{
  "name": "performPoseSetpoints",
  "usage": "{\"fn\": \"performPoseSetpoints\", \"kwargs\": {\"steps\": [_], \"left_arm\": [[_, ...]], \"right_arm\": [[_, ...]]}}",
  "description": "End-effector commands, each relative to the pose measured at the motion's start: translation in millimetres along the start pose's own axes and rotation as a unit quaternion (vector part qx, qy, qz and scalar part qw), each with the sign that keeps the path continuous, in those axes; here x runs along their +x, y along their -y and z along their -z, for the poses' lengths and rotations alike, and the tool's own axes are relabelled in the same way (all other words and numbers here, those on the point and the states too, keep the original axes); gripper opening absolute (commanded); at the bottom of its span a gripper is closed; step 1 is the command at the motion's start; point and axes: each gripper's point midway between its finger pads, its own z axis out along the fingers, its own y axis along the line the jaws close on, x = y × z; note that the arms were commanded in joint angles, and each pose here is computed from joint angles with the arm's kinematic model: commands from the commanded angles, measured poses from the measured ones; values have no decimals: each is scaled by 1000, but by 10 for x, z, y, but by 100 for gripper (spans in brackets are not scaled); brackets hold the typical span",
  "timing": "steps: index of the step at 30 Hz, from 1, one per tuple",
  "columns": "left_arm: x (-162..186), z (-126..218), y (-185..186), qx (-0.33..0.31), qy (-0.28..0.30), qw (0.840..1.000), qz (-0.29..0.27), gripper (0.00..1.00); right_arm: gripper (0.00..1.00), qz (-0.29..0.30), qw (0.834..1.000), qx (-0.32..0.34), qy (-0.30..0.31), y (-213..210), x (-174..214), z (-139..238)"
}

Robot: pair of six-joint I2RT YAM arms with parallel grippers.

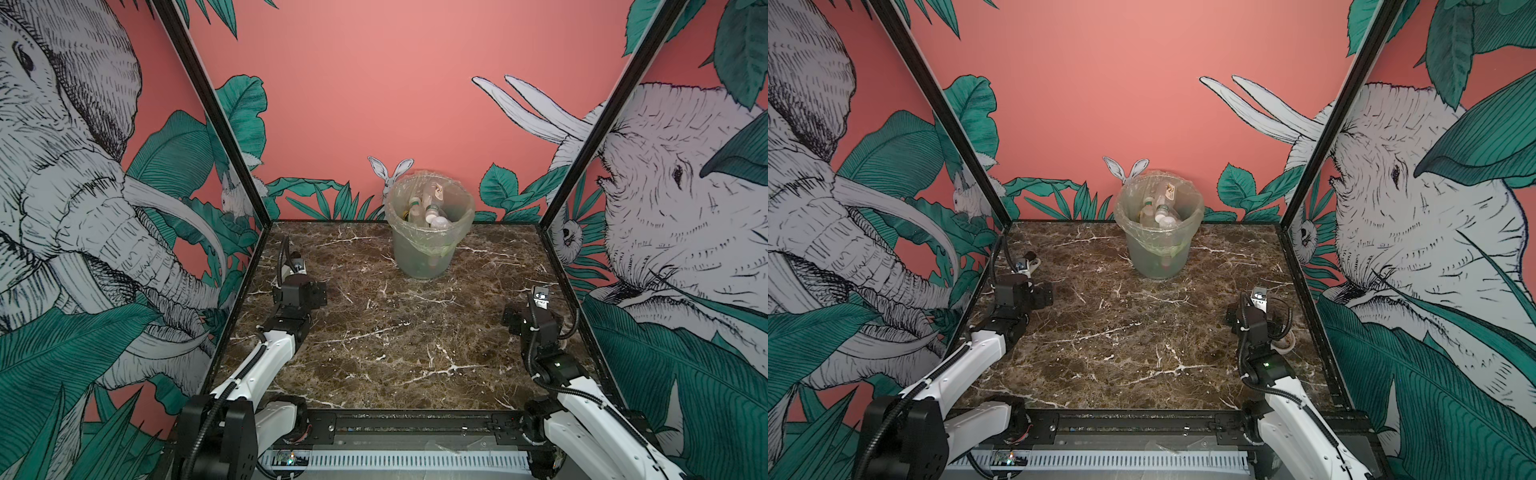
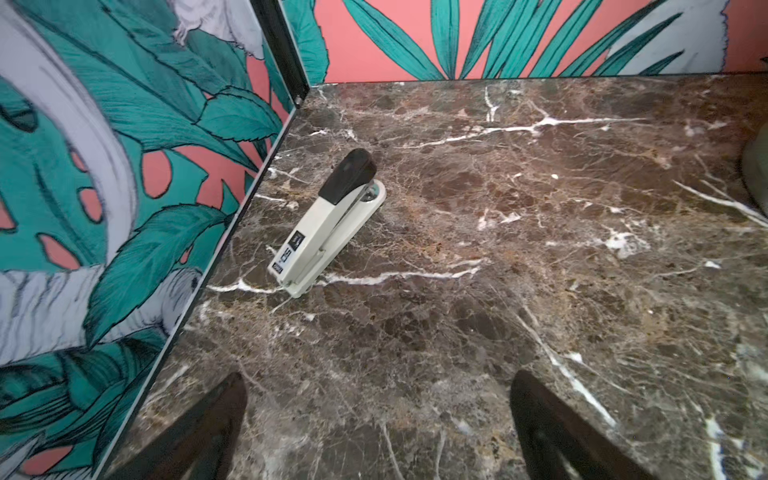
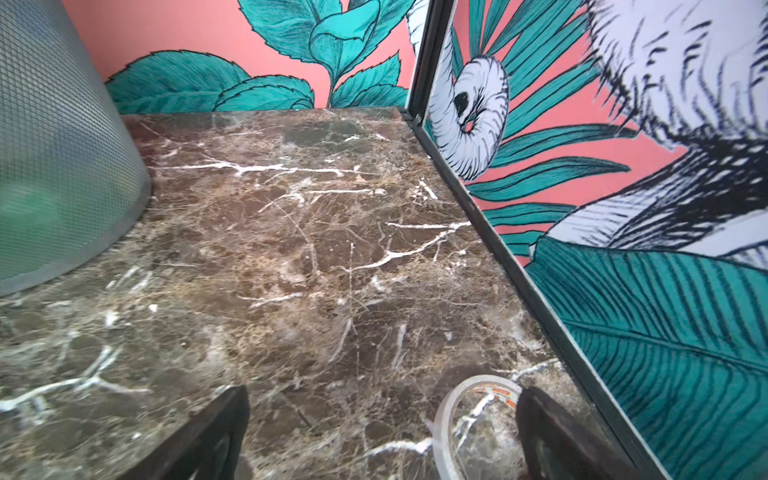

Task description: Throw the plastic bottles in the bin

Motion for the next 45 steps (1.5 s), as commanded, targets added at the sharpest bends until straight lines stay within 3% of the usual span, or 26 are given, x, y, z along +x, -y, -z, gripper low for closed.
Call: {"fn": "performPoseSetpoints", "kwargs": {"steps": [1, 4, 12, 20, 24, 29, 38, 40, 45], "left_arm": [[-166, -42, 25, 7, 62, 998, -2, 99], [-112, -116, 3, 6, 85, 996, 4, 99], [132, -372, 13, 27, 70, 997, 9, 99], [110, -527, 111, 52, 57, 997, -12, 99], [108, -624, 192, 71, 36, 996, -27, 99], [166, -682, 155, 58, 79, 995, -24, 99], [208, -686, 233, 74, 89, 993, -38, 100], [220, -685, 235, 74, 85, 993, -38, 100], [221, -690, 239, 74, 84, 993, -38, 100]], "right_arm": [[100, -11, 998, 22, 56, 63, -193, -20], [100, -6, 997, 26, 66, 49, -142, -73], [100, -5, 992, 57, 108, 51, -86, -231], [100, -5, 988, 70, 140, -67, -94, -472], [100, 31, 985, 80, 152, -122, -169, -574], [100, 15, 984, 82, 158, -86, -73, -712], [100, 34, 992, -8, 119, -316, -14, -1039], [100, 28, 996, 5, 84, -256, 52, -1094], [100, 18, 997, -62, 43, -353, 61, -1270]]}}
